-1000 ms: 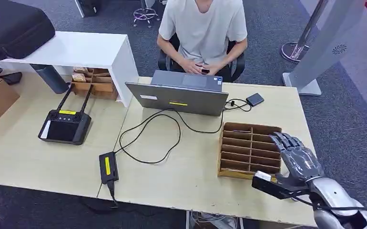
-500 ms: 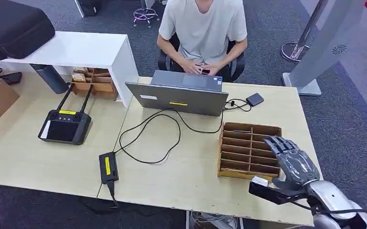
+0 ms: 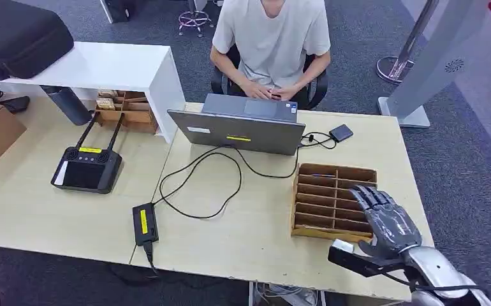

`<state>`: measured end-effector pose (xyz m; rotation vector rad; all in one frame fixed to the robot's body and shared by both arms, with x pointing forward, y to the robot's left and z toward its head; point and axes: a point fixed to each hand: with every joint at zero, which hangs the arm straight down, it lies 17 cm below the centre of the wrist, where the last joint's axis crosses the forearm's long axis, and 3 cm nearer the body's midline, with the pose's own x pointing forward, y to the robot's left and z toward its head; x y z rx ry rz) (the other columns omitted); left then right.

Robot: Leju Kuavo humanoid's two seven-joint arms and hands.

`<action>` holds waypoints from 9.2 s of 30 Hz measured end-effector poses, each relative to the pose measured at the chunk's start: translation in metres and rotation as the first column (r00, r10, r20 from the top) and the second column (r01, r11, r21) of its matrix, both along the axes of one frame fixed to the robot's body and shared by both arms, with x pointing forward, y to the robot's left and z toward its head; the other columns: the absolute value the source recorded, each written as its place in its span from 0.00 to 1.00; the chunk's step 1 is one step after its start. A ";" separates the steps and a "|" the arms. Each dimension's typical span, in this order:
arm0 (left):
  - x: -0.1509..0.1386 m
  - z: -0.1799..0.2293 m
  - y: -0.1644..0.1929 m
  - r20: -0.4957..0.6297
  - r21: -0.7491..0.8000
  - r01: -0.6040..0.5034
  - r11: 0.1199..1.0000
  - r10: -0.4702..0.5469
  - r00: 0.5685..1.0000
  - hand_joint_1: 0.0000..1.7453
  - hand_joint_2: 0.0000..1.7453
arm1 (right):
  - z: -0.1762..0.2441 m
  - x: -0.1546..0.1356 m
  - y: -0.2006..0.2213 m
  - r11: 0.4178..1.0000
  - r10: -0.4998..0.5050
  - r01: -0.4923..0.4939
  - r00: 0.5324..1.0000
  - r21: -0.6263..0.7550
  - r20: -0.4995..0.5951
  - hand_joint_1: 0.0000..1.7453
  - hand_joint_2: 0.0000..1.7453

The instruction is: Pass the card to the sensor for recognition and then transmit it.

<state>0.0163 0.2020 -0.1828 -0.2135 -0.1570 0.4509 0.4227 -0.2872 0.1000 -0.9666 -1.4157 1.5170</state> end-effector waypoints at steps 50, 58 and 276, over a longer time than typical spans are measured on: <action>0.000 -0.001 0.000 -0.001 0.003 -0.001 1.000 0.001 1.000 0.00 1.00 | 0.003 0.006 0.023 0.995 -0.067 0.054 0.985 0.086 0.159 0.00 1.00; 0.001 -0.001 -0.001 -0.001 0.002 -0.001 1.000 0.001 1.000 0.00 1.00 | 0.000 0.006 0.018 0.994 -0.081 0.068 0.985 0.087 0.150 0.00 1.00; 0.052 -0.038 0.012 0.000 -0.023 0.088 0.996 -0.088 0.996 0.00 1.00 | -0.374 -0.425 -0.053 0.495 -0.334 0.696 -0.400 -0.520 -0.853 0.00 1.00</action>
